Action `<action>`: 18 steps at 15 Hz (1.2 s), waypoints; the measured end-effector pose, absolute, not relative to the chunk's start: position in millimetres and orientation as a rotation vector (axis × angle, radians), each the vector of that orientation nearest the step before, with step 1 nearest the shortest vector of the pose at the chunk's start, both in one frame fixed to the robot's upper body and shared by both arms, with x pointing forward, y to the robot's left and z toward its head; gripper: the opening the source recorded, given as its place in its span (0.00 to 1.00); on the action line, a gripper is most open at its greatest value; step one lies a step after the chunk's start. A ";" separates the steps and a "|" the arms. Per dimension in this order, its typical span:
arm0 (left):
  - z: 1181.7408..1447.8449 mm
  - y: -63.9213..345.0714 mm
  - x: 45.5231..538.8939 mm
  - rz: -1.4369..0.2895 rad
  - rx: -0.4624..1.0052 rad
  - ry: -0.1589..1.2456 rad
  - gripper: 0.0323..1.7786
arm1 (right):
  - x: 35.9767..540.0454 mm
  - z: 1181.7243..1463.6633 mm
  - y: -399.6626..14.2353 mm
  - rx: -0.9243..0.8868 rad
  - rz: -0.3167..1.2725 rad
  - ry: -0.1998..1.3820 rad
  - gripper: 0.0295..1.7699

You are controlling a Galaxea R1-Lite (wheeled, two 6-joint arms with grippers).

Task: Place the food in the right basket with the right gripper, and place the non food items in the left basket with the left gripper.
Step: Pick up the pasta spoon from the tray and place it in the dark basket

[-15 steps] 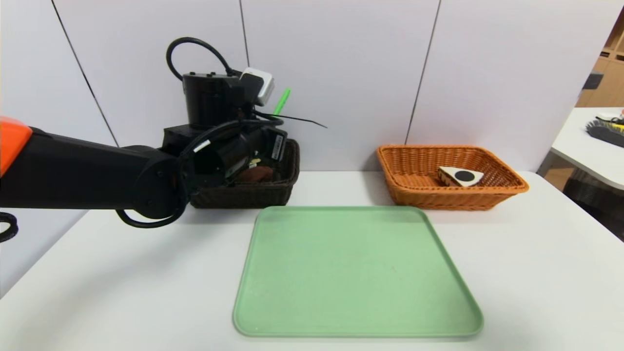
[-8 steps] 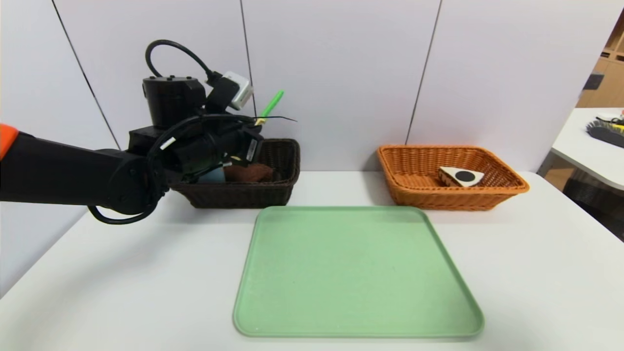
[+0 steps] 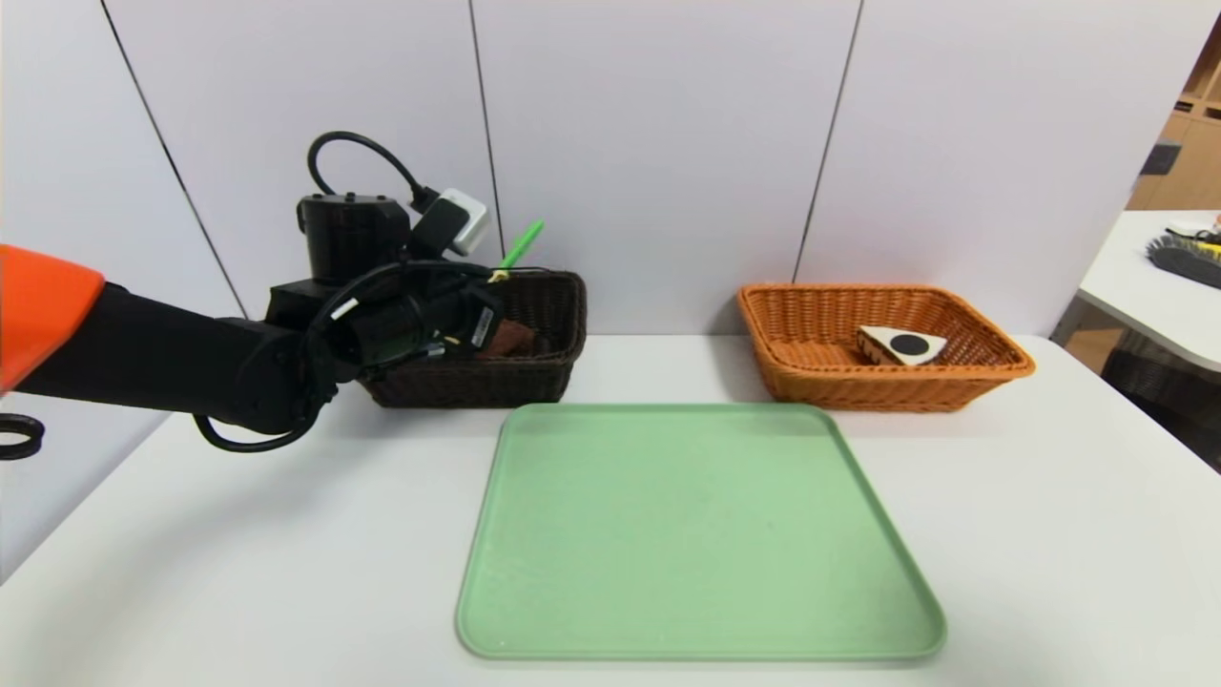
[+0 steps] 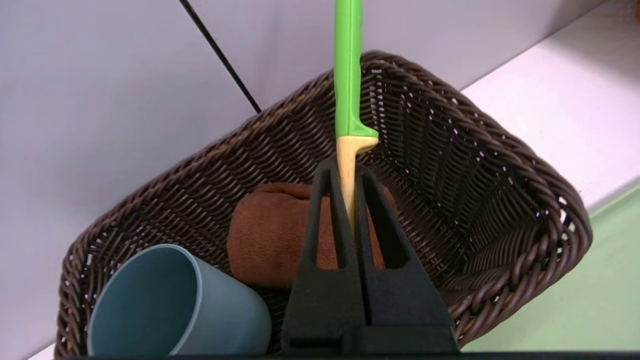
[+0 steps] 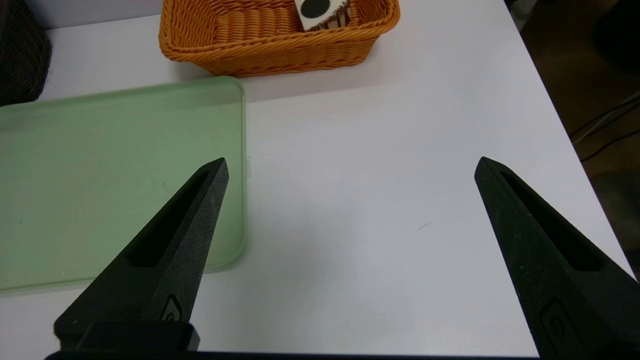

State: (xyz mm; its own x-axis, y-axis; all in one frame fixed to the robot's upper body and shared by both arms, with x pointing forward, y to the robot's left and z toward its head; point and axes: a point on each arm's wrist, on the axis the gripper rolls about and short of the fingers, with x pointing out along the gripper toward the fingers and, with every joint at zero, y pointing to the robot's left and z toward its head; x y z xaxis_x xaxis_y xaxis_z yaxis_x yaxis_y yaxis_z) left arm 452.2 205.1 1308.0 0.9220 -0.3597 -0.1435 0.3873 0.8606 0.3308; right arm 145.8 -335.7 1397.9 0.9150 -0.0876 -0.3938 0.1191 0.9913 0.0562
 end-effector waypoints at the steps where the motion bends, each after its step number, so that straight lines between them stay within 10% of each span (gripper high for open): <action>1: 1304.0 207.5 455.8 -0.385 0.364 0.089 0.01 | 145.9 1397.9 -335.7 0.079 -0.106 0.401 0.96; 18: 1273.0 215.8 484.9 -0.349 0.372 0.157 0.03 | 160.0 1404.6 -334.2 0.109 -0.098 0.400 0.96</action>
State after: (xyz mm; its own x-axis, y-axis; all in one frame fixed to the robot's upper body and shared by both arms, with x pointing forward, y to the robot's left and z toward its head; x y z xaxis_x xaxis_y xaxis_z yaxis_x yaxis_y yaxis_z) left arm 484.9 215.8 1273.0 0.9284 -0.3041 -0.2134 0.3613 0.8729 0.3279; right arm 160.0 -334.2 1404.6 0.9165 -0.0736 -0.3933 0.1165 0.9894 0.0864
